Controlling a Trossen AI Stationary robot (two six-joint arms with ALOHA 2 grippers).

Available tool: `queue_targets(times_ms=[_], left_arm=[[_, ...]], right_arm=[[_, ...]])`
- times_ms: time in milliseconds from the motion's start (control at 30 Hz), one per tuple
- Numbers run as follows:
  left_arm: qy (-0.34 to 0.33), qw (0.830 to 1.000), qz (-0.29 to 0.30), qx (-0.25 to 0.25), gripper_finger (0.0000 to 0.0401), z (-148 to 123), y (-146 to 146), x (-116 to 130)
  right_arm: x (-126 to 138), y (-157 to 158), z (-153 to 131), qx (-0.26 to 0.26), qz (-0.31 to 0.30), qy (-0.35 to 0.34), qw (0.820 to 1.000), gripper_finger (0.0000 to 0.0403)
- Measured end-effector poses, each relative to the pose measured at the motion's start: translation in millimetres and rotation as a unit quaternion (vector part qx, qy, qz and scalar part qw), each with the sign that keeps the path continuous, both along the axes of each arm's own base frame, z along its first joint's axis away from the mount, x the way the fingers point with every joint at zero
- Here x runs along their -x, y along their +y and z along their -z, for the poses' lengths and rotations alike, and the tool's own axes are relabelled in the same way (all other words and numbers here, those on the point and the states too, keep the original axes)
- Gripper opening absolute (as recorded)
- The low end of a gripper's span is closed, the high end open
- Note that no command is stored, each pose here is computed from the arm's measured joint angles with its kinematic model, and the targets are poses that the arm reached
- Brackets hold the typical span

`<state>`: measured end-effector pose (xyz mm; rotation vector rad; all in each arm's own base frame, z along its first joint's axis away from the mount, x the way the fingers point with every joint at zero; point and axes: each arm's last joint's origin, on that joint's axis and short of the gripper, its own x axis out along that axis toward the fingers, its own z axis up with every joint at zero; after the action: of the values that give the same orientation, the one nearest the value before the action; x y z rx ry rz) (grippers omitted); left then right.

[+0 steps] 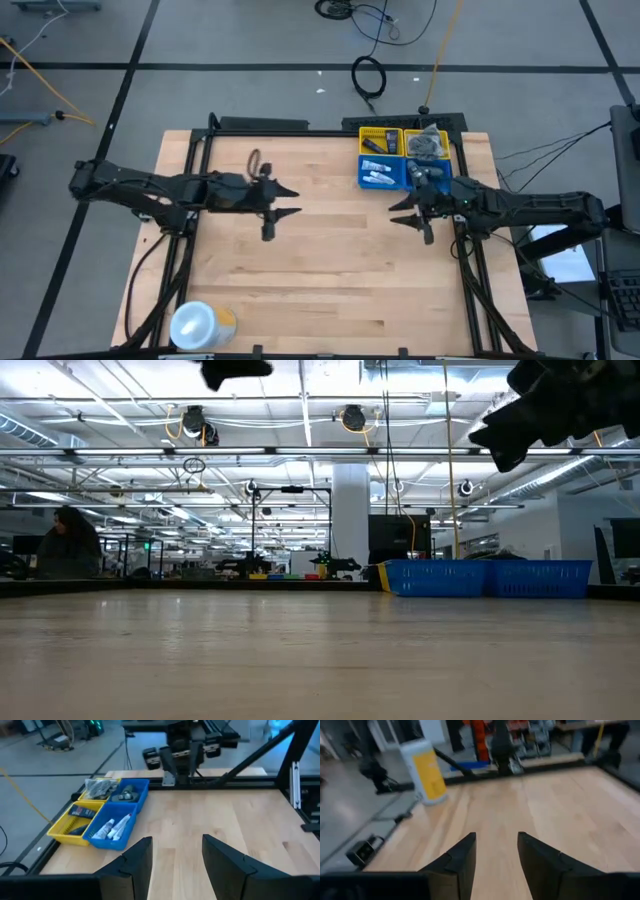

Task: Pick & Place Travel size toiletries
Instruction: Return to Home Position

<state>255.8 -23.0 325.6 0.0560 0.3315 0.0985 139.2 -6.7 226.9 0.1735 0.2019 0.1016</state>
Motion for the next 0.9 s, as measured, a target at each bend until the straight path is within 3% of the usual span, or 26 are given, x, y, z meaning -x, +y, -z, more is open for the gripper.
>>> queue_targets(times_ms=[367, 600, 733, 900], left_arm=[[-0.146, 0.989, -0.009, 0.021, 0.017, 61.1, 8.3, 79.9], [-0.17, 0.985, -0.024, 0.014, 0.017, 104.7, 11.8, 105.6], [-0.175, 0.981, -0.08, 0.037, 0.017, 130.9, 16.4, 118.3], [-0.188, 0.975, -0.095, 0.073, 0.017, 153.9, 17.1, 128.7]], right_arm=[[10.1, 8.0, 17.2, 0.033, -0.03, -0.094, 0.995, 0.0134], [17.2, 8.2, 55.2, 0.046, -0.032, -0.099, 0.994, 0.0134], [19.1, 8.2, 51.0, 0.054, -0.03, -0.128, 0.99, 0.0134], [19.8, 7.9, 51.2, 0.091, -0.029, -0.132, 0.987, 0.0134]])
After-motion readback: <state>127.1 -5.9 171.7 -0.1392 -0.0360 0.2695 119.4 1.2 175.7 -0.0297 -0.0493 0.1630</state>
